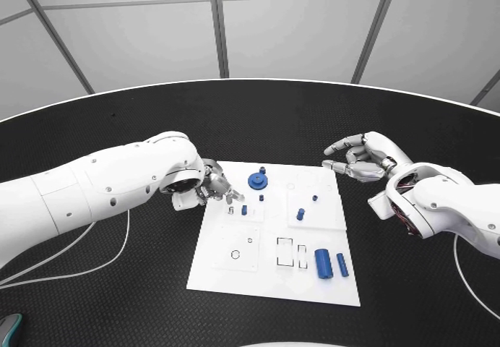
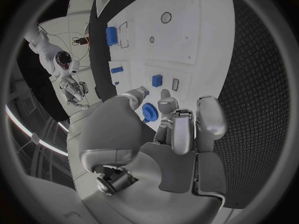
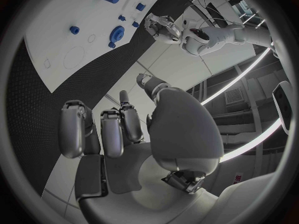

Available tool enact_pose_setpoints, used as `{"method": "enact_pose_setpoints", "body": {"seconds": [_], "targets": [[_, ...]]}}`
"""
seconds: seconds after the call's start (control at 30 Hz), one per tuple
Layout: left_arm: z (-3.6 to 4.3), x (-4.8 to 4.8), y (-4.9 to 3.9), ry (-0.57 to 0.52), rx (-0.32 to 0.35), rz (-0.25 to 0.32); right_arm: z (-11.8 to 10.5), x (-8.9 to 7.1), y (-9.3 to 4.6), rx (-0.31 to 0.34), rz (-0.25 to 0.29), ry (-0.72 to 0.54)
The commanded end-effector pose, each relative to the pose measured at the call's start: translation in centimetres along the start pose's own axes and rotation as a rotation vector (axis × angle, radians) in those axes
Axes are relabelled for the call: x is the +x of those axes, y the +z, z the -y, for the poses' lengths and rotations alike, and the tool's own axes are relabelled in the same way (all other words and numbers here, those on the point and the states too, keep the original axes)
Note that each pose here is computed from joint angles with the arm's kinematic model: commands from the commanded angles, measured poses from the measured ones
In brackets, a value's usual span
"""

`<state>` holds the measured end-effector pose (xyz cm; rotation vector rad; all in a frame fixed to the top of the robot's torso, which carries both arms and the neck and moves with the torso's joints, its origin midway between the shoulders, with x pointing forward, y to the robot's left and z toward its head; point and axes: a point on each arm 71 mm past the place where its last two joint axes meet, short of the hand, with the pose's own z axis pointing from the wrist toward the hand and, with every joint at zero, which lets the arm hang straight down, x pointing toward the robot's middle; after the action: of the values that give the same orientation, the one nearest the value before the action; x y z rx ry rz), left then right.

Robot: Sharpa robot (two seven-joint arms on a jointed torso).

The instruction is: Assemble the parts on the task board

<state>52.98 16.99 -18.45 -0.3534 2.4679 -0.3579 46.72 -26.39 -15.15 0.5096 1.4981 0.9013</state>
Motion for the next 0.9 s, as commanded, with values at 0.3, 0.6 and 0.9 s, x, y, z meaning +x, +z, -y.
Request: {"method": "enact_pose_setpoints", "body": {"seconds": [0.3,0.6,0.9], "targets": [[-0.73,-3.56,-0.80,-0.037,-0.017,0.061,0.1,0.0,0.1,0.002,0.001,-0.001],[-0.69,-4.88,-0.54,-0.031,-0.033,0.123,0.1,0.0,0.1,0.001,0.000,-0.001],[0.52,-5.41,0.26,0.013,-0.032,0.152,-0.1,0.2,0.1,-0.002,-0.004,0.001]]}}
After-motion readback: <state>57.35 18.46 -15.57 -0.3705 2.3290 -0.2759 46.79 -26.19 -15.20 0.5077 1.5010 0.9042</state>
